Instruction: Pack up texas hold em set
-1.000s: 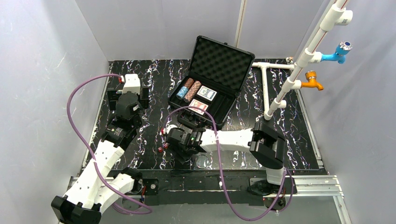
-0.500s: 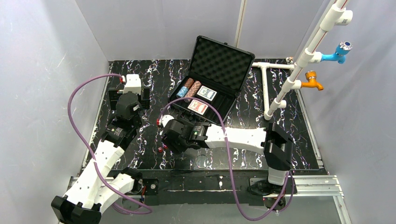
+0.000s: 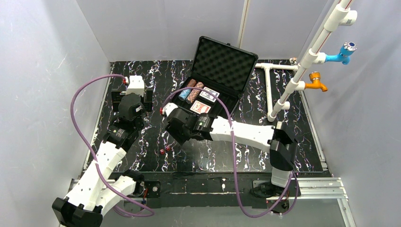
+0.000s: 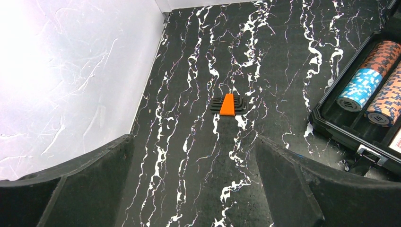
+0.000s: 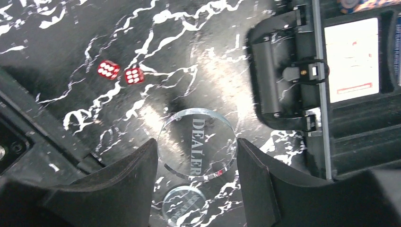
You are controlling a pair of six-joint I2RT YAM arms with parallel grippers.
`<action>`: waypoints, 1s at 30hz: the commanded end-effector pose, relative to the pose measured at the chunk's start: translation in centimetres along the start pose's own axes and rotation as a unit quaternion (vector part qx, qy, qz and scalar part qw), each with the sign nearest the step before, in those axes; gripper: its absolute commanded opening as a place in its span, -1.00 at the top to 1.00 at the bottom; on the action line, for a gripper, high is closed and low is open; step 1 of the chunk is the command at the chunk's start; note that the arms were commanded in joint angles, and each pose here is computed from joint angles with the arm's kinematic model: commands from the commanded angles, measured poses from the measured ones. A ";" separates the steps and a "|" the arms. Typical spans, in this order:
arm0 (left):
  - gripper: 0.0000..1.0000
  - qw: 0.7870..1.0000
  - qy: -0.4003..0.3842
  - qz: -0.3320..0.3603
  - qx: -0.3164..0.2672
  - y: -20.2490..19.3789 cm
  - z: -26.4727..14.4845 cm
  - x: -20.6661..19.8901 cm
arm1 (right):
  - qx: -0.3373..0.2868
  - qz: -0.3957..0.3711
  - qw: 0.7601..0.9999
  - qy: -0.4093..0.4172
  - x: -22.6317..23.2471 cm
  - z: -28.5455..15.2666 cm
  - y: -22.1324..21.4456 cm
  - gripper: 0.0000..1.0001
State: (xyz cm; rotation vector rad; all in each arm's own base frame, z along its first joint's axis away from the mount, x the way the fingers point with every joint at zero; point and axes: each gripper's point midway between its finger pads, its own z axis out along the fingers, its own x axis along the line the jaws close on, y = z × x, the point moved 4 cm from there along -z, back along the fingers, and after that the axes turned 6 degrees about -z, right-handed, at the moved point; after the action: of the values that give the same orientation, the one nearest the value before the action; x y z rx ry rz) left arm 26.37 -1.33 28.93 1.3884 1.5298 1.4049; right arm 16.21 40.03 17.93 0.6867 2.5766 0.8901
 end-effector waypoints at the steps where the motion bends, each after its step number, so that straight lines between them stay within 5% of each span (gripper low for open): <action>1: -0.97 1.000 0.001 -0.009 -0.008 0.8 -0.1 0.1 | -0.051 0.016 0.998 -0.032 -4.0 -1.9 3.4 0.28; 11: -0.97 1.000 -0.003 -0.007 -0.005 0.7 -0.1 0.0 | -0.058 0.056 0.994 -0.070 -11.0 -1.3 4.7 0.46; 30: -0.97 1.000 -0.011 -0.005 -0.003 0.6 -0.1 -0.3 | -0.055 0.110 0.983 -0.135 -21.0 0.4 7.4 0.45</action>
State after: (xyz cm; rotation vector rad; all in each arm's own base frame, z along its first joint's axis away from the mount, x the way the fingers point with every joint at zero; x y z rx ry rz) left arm 26.62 -1.68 28.51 1.4167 1.5223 1.3833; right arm 34.42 34.18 23.87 0.9836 2.2630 0.8847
